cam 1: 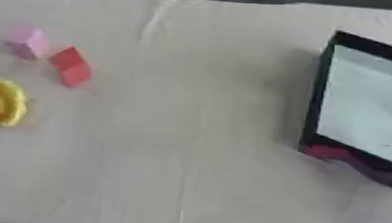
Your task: Pick up the objects with one hand, pass them to the other hand, and then place them into the box on the other side of the table.
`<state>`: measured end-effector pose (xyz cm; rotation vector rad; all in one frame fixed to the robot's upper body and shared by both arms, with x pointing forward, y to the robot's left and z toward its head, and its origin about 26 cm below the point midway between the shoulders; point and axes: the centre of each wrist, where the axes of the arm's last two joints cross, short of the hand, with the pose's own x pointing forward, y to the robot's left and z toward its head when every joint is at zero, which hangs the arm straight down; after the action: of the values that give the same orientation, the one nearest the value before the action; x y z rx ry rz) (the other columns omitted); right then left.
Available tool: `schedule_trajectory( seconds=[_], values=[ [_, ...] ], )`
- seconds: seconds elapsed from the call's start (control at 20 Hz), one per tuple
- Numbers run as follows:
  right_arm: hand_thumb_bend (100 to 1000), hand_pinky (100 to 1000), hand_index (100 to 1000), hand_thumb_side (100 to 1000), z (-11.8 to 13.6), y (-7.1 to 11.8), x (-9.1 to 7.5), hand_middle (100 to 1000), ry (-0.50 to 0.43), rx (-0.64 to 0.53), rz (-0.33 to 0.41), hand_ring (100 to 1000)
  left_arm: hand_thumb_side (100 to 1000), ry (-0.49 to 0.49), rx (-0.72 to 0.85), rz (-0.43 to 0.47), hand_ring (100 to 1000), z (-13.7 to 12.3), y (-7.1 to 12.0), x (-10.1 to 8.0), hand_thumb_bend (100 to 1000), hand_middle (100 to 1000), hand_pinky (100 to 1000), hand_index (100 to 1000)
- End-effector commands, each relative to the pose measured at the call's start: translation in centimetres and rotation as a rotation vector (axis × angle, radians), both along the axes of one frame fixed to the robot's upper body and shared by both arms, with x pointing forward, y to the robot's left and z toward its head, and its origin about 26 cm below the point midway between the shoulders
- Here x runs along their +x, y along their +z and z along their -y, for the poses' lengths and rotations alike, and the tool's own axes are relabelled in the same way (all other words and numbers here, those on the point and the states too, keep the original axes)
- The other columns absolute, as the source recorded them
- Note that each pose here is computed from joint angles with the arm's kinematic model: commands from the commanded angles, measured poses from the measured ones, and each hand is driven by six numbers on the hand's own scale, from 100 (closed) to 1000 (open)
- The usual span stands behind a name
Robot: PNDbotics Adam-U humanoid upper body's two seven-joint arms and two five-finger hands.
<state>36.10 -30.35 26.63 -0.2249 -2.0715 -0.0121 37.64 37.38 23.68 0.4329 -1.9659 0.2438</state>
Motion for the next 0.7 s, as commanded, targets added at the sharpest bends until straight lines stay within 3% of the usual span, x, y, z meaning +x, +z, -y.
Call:
schedule_trajectory(
  seconds=[0.05,0.5,0.7],
  values=[
    [641,913,921,443,0.2,1.0,-0.3,914,-0.008,-0.026,0.027,946,779,0.024,0.042,0.037,771,-0.8,1.9,-0.5,360,786,778,910],
    [644,912,922,442,0.5,0.6,0.0,910,-0.022,-0.022,-0.001,944,769,0.026,0.056,0.024,766,-0.6,2.0,-0.4,361,777,773,905],
    [646,911,921,439,0.7,0.6,0.0,909,-0.024,-0.025,-0.005,942,696,0.090,0.146,-0.042,743,-1.1,3.1,0.1,375,717,769,874]
  ],
)
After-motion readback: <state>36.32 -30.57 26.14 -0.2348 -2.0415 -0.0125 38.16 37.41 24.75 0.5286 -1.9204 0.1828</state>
